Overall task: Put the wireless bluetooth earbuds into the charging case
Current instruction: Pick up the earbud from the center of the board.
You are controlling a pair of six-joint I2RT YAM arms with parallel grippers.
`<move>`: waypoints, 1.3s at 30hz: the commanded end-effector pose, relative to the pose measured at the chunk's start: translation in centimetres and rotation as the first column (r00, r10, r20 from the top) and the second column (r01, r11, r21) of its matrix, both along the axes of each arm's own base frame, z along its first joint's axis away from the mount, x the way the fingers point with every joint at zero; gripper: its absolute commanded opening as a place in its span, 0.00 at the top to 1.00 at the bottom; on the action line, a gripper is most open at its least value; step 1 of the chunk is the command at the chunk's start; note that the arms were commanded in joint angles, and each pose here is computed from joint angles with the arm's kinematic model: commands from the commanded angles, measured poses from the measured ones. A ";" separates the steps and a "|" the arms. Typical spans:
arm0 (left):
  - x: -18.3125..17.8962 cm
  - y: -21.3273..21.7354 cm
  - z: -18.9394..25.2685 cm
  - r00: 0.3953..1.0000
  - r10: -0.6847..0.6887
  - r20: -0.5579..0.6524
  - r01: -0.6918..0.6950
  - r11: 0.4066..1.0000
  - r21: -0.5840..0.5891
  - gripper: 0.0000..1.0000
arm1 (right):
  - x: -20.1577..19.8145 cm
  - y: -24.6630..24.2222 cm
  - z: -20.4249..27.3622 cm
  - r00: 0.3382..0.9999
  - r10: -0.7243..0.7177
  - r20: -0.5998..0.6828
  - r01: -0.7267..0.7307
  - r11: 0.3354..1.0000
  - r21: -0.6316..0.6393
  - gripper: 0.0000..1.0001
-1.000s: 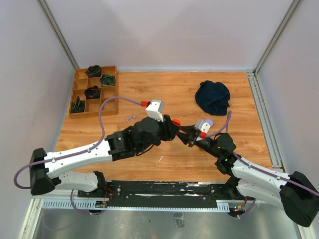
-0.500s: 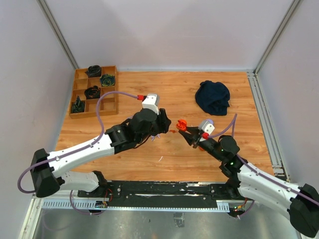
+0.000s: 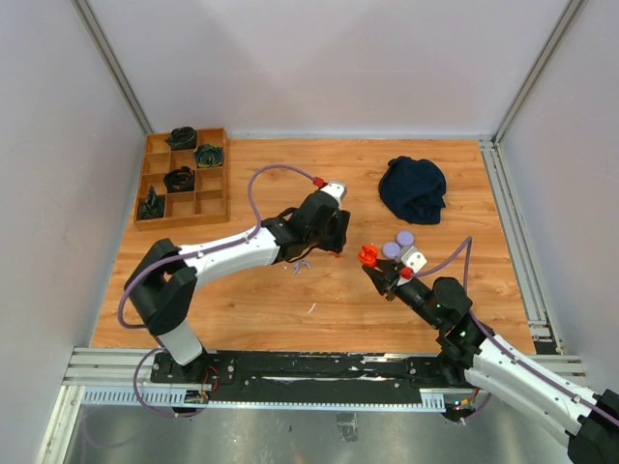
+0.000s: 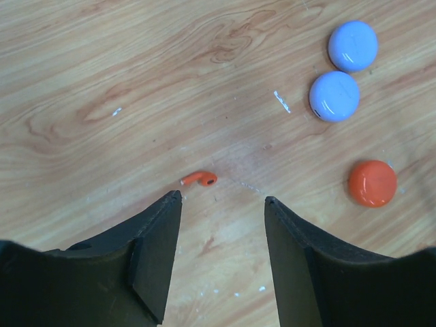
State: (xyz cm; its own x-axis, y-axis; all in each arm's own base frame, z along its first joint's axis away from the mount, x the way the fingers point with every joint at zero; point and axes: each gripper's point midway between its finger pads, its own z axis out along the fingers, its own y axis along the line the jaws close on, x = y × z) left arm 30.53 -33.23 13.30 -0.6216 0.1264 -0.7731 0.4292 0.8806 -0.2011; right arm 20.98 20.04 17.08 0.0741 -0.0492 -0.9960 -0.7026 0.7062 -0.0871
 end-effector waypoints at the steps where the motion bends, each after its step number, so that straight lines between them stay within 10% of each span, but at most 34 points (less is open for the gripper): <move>1: 1.9 -2.3 -0.8 0.995 -0.100 0.009 0.100 0.995 -0.010 0.42 | 0.4 -1.4 -1.0 0.997 -0.067 -0.025 0.067 0.998 0.000 0.92; 21: 2.0 -2.8 -10.9 0.966 -0.131 -0.221 0.162 0.978 0.128 0.40 | 0.2 -2.0 -0.9 0.996 -0.082 -0.022 0.082 0.997 0.001 0.92; 39: -2.8 -1.6 -10.0 0.947 -0.117 -0.299 0.162 0.978 0.132 0.50 | 0.1 -1.9 -0.7 0.997 -0.076 -0.018 0.076 0.997 0.009 0.92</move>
